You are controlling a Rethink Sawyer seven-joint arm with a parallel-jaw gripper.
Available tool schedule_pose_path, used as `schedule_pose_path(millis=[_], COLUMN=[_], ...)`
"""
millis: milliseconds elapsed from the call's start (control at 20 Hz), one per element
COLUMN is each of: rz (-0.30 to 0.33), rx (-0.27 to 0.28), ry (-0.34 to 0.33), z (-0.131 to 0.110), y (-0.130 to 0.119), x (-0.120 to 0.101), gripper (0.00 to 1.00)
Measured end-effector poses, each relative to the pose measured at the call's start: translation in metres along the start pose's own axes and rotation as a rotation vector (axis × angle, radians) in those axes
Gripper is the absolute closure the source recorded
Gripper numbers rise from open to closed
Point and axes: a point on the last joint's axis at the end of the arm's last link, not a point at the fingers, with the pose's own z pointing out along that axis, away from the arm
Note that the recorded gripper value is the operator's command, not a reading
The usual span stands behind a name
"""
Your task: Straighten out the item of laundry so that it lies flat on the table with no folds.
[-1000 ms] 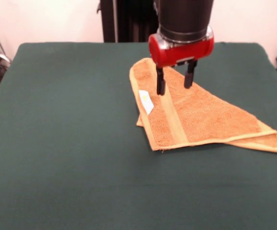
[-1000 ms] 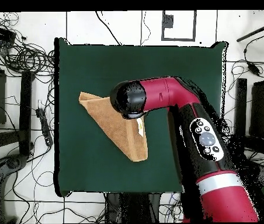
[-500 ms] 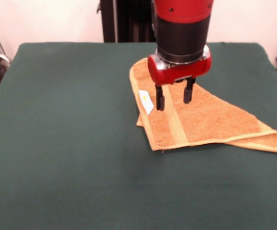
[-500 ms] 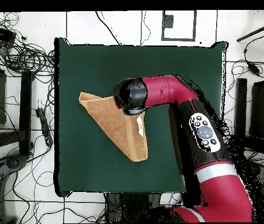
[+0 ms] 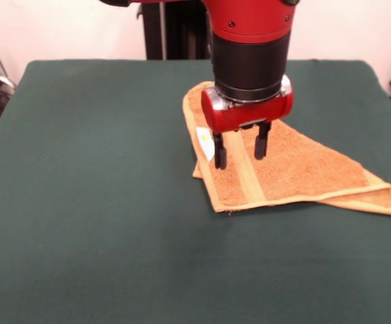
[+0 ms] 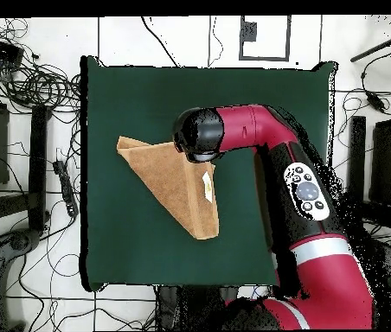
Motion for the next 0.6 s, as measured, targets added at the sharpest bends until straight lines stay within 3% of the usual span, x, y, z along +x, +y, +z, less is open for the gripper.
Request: schedule_pose_path(millis=[600], rz=[0.028], rx=[0.032], ry=[-0.069], z=[-0.02], y=[-0.022], x=[-0.029], gripper=[0.0])
